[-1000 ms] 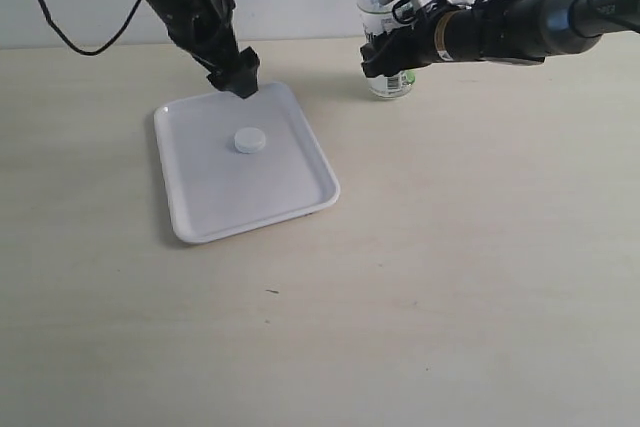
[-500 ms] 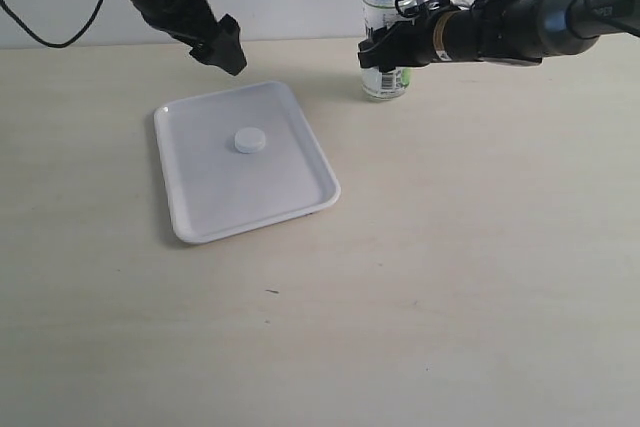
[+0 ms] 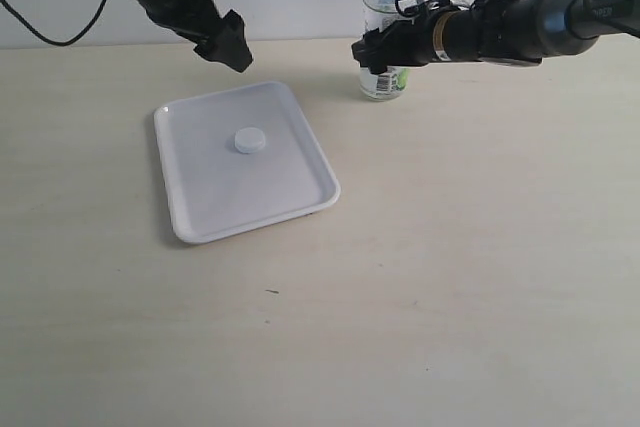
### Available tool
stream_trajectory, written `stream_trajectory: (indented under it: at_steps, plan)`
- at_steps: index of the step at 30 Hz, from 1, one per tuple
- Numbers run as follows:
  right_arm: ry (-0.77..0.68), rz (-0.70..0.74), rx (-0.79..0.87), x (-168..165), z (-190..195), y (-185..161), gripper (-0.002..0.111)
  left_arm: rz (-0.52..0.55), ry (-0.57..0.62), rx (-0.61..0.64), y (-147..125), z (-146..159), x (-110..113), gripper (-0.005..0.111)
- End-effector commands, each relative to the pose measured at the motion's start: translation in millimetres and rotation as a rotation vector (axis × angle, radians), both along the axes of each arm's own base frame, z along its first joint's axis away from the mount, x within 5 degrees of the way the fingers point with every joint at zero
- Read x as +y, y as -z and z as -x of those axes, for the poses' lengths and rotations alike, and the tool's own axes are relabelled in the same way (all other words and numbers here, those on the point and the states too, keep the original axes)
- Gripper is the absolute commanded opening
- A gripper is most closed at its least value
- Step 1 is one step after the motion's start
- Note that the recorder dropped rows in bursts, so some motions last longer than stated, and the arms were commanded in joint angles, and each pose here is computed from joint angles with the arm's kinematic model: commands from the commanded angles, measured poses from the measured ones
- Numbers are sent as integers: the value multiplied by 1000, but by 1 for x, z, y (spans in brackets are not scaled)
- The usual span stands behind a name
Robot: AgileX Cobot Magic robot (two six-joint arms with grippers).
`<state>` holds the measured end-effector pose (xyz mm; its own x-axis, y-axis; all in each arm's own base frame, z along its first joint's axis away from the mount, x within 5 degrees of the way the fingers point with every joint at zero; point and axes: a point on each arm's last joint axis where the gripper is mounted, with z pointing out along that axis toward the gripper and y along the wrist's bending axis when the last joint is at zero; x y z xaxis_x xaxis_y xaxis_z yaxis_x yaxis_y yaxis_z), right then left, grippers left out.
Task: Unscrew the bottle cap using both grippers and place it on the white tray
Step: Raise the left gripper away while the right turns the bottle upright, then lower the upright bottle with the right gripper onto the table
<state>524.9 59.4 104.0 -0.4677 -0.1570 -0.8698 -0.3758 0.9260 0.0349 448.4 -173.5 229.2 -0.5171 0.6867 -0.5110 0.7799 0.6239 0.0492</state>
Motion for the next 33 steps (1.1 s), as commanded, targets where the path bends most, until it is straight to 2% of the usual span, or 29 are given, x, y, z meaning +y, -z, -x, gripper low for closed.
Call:
stream_trajectory:
  at_steps: [1, 5, 11, 19, 33]
  plan:
    - [-6, -8, -31, 0, -2, -11, 95, 17, -1, -10, -6, 1, 0, 90]
    - [-8, -7, -31, 0, -2, -12, 100, 17, -1, -10, -6, 1, 0, 90]
    - [-6, -12, -30, 0, -1, -21, 100, 14, 2, -12, -6, 1, 0, 90]
    - [-171, 29, 33, 9, 9, -27, 100, 21, -7, -39, -7, -2, 0, 90]
    - [-94, -69, 79, -1, 9, -39, 100, 34, -24, -30, -7, -3, 4, 90]
